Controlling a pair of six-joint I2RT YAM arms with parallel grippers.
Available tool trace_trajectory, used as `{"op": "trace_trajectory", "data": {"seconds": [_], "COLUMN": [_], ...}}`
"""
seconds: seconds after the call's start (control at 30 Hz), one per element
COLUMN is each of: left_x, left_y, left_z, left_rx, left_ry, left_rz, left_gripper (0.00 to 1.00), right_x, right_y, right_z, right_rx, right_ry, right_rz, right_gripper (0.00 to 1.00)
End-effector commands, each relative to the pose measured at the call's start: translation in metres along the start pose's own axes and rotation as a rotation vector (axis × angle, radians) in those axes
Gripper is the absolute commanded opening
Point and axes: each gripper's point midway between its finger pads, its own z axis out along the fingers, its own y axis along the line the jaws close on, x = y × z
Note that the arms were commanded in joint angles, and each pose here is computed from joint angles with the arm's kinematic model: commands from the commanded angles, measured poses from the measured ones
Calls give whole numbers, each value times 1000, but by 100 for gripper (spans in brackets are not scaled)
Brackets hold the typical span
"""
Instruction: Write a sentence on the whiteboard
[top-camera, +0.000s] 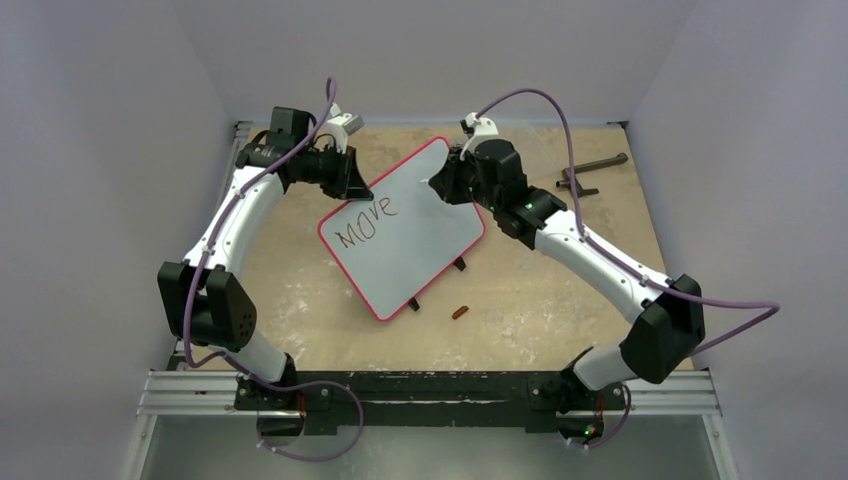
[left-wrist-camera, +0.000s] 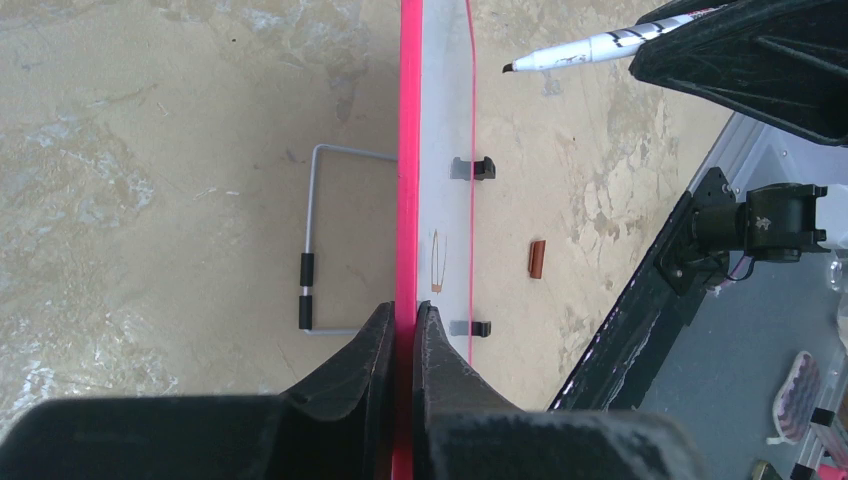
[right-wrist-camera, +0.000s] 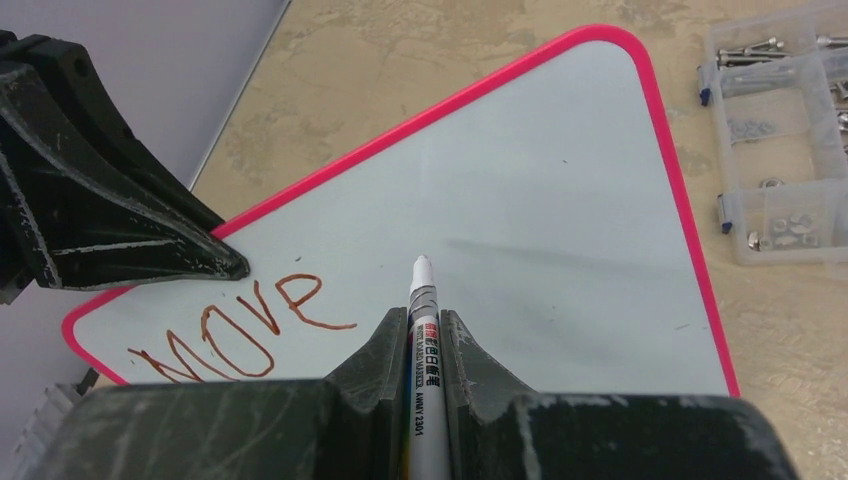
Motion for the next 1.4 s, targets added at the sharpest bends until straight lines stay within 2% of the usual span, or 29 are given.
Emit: {"op": "trace_trajectory", "data": {"seconds": [0.0,0.47,1.13,1.37], "left_x": [-13,-14,-15,-15], "left_y": [6,5,4,3], "left_z": [-12,-13,-14,-15], "left_rx": [-77,-71,-72,-71], "left_ry": [-50,-51,-51,-53], "left_rz": [95,98,100,103], "left_gripper": [0,0,0,0], "right_x": [-26,-24,38,29], "right_y": [24,38,3,6], "right_z": [4,26,23,23], "right_rx": [-87,-156,-75,-78], "right_ry": [-55,-34,68,52], "right_rz": [-21,-5,-4,2], "right_gripper": [0,0,0,0]}}
